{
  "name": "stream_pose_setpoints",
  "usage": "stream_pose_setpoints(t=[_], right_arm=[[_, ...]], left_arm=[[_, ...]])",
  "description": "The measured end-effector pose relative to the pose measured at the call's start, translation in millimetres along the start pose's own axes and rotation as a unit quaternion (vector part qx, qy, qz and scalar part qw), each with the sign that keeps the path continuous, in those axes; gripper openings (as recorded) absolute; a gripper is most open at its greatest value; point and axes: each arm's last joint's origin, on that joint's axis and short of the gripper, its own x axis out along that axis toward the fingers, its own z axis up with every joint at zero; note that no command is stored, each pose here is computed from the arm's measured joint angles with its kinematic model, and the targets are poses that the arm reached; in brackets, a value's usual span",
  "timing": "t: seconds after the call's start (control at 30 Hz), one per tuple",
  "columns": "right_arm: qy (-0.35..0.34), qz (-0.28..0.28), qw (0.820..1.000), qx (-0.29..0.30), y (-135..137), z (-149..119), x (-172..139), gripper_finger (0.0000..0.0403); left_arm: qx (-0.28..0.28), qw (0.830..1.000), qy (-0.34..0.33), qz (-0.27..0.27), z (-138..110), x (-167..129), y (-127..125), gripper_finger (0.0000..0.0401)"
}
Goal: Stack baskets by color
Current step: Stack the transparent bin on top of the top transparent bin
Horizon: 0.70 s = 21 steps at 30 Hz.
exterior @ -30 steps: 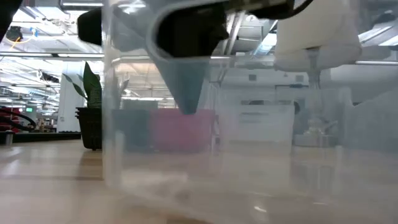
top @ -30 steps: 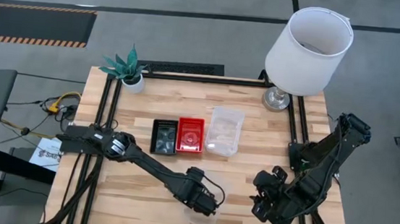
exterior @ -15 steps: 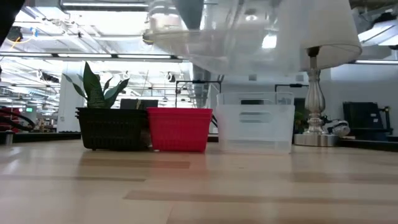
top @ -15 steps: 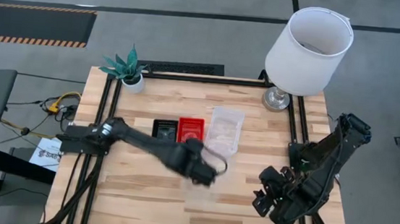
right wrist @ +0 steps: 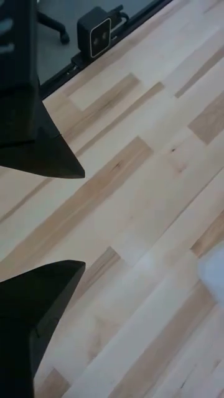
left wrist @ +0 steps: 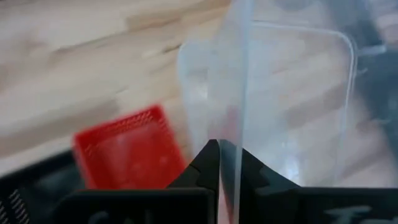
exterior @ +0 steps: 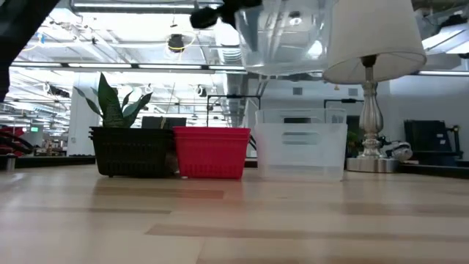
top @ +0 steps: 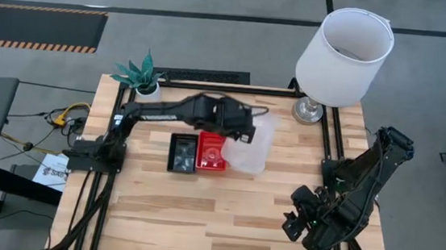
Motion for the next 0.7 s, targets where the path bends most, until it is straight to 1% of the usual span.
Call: stream_pose_setpoints(t=[0.1,0.2,0.27,0.37,0.47,0.53,0.6,0.7], right_arm=[[0.000,0.001,1.000,0.007,0,0,0,0.0249],[0.001,0.002,1.000,0.018,0,0,0,0.0249],[0.001,0.003,1.000,0.023,1,0,0,0.0249],[0.001,0.005,1.000,0.025,1,0,0,0.0249],[0.001,0.007,1.000,0.026,1,0,0,0.0249],[0.002,0.011,1.000,0.028,2,0,0,0.0249],[0.002,0.011,1.000,0.028,2,0,0,0.0249],[0.002,0.012,1.000,0.025,2,0,0,0.0249]], left_arm=[[-0.009,1.000,-0.005,-0.024,17,8,0,0.0000],[-0.016,0.999,-0.019,-0.020,28,20,1,0.0000],[-0.016,1.000,-0.011,-0.006,30,29,4,0.0000],[-0.019,1.000,0.004,-0.008,31,39,2,0.0000],[-0.022,1.000,0.011,-0.001,26,54,-3,0.0000],[-0.020,0.999,0.023,0.022,22,61,0,0.0000],[-0.031,0.999,0.027,0.018,21,62,-2,0.0000],[-0.026,0.998,0.039,0.032,15,64,-2,0.0000]])
